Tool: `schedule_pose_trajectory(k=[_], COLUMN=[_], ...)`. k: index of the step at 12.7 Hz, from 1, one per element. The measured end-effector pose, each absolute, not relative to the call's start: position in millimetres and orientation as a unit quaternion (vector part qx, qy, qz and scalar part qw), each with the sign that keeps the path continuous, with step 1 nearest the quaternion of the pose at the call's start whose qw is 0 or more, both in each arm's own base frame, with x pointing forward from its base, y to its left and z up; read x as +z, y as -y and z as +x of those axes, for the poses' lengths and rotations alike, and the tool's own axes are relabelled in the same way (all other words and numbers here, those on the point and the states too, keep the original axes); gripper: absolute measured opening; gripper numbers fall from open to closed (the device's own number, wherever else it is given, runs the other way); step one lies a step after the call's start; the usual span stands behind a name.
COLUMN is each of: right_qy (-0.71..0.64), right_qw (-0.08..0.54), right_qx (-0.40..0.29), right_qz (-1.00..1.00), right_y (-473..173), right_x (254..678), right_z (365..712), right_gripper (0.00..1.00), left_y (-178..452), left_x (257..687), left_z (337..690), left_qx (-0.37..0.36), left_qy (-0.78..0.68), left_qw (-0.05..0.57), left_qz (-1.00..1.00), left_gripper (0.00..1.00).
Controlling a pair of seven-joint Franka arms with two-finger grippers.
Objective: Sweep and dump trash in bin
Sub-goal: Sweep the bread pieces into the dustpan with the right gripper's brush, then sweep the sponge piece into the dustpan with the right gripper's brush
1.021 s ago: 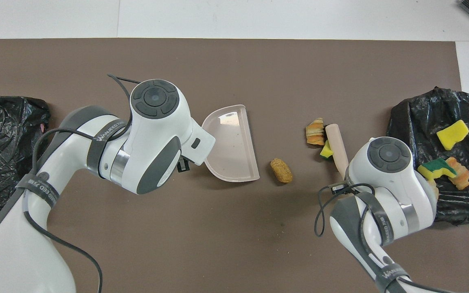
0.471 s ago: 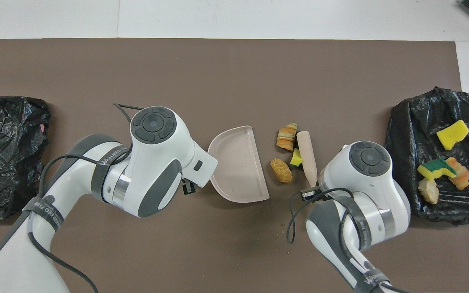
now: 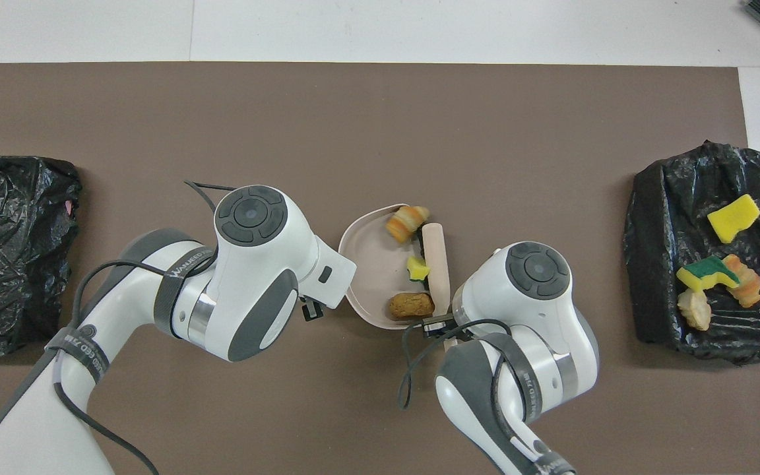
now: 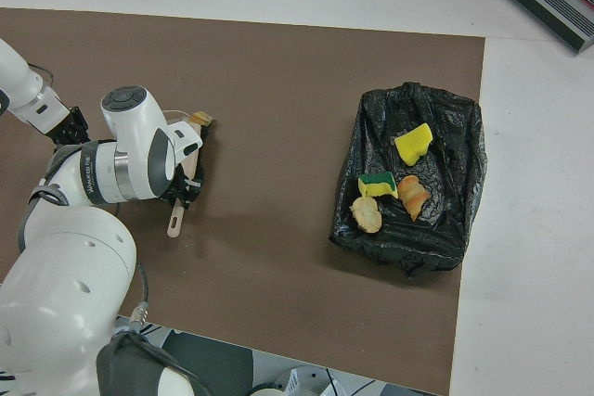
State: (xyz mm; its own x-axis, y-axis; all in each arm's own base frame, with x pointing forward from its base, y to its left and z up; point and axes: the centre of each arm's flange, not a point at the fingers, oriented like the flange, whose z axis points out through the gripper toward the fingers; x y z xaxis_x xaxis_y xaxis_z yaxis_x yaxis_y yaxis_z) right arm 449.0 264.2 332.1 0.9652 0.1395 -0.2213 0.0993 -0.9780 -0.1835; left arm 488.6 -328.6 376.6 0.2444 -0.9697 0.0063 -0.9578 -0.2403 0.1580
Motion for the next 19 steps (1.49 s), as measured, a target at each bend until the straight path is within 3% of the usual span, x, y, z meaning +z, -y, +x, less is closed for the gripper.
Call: schedule_pose_trajectory(k=[6,13,19], right_qy=[0.065,0.074,0.086], right_qw=[0.116,0.032,0.011], right_qx=[0.141,0.154,0.152], right_qz=[-0.981,-0.985,-0.984], right_y=[-293,-224,-224], right_x=[351,421,431], right_z=[442,472,471], right_gripper=[0.26,0.26,0.26], left_y=[333,313,258], left_x=[377,399,446], left_z=[484,487,497], left_qx=[-0.048,-0.055,-0.043], left_qy=[0.605,0.573,0.54], left_qw=[0.064,0.064,0.065], left_qz=[0.792,0.815,0.838], left_gripper=[0.32,0.32,0.32])
